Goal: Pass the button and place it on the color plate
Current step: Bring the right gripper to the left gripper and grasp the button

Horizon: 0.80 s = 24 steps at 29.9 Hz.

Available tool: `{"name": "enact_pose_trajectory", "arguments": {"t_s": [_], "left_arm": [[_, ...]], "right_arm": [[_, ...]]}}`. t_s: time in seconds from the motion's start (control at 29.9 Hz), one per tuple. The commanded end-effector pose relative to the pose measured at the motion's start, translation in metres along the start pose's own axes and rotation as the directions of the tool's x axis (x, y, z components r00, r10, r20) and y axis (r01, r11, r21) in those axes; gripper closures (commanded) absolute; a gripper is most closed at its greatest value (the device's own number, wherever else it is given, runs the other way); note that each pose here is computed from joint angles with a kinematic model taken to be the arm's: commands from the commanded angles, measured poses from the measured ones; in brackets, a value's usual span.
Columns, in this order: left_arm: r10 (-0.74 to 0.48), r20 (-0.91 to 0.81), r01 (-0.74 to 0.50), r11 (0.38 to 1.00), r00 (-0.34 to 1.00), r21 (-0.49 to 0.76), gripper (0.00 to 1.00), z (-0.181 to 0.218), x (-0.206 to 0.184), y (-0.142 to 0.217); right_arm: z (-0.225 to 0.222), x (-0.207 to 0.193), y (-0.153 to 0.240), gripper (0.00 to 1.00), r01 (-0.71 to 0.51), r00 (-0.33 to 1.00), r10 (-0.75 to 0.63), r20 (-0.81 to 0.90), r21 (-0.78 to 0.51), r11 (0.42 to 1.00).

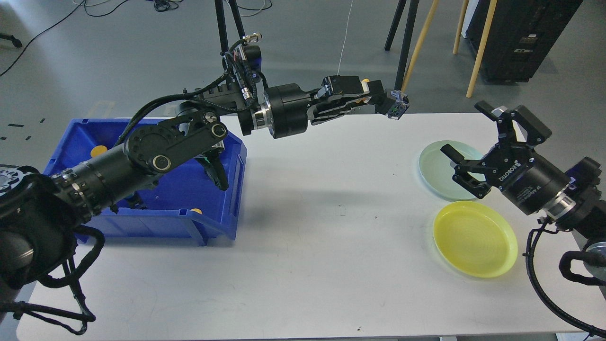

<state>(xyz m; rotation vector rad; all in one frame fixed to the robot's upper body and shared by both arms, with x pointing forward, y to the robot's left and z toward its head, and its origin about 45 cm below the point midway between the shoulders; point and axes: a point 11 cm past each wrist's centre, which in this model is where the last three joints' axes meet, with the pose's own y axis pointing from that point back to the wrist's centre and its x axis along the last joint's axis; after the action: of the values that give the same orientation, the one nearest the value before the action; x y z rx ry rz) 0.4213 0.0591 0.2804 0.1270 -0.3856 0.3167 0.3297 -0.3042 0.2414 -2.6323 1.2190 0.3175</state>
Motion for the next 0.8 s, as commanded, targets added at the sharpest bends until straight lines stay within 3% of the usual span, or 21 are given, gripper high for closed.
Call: {"name": "enact_pose_trajectory", "arguments": {"t_s": [0.0, 0.17, 0.6, 0.7, 0.77], "left_arm": [[0.002, 0.0, -0.002, 1.0, 1.0, -0.001, 0.93, 0.0, 0.001, 0.0], [0.002, -0.001, -0.002, 1.0, 1.0, -0.001, 0.93, 0.0, 0.001, 0.0], [0.004, -0.006, -0.004, 1.0, 1.0, -0.001, 0.92, -0.001, 0.0, 0.0], [0.014, -0.011, -0.014, 1.0, 1.0, 0.005, 0.92, -0.004, 0.002, 0.002], [0.027, -0.014, -0.027, 1.0, 1.0, 0.015, 0.92, -0.007, 0.006, 0.004]], "right_arm": [[0.005, -0.008, -0.027, 0.0, 0.047, 0.999, -0.047, 0.013, 0.017, 0.999], [-0.002, -0.008, -0.046, 0.0, 0.056, 0.998, -0.058, 0.029, 0.064, 0.996], [0.022, -0.021, -0.079, 0.04, 0.095, 0.993, -0.097, 0.059, 0.037, 0.995], [0.02, -0.021, -0.081, 0.17, 0.1, 0.993, -0.102, 0.056, 0.041, 0.994], [0.019, -0.022, -0.08, 0.32, 0.102, 0.993, -0.104, 0.057, 0.045, 0.994]]}}
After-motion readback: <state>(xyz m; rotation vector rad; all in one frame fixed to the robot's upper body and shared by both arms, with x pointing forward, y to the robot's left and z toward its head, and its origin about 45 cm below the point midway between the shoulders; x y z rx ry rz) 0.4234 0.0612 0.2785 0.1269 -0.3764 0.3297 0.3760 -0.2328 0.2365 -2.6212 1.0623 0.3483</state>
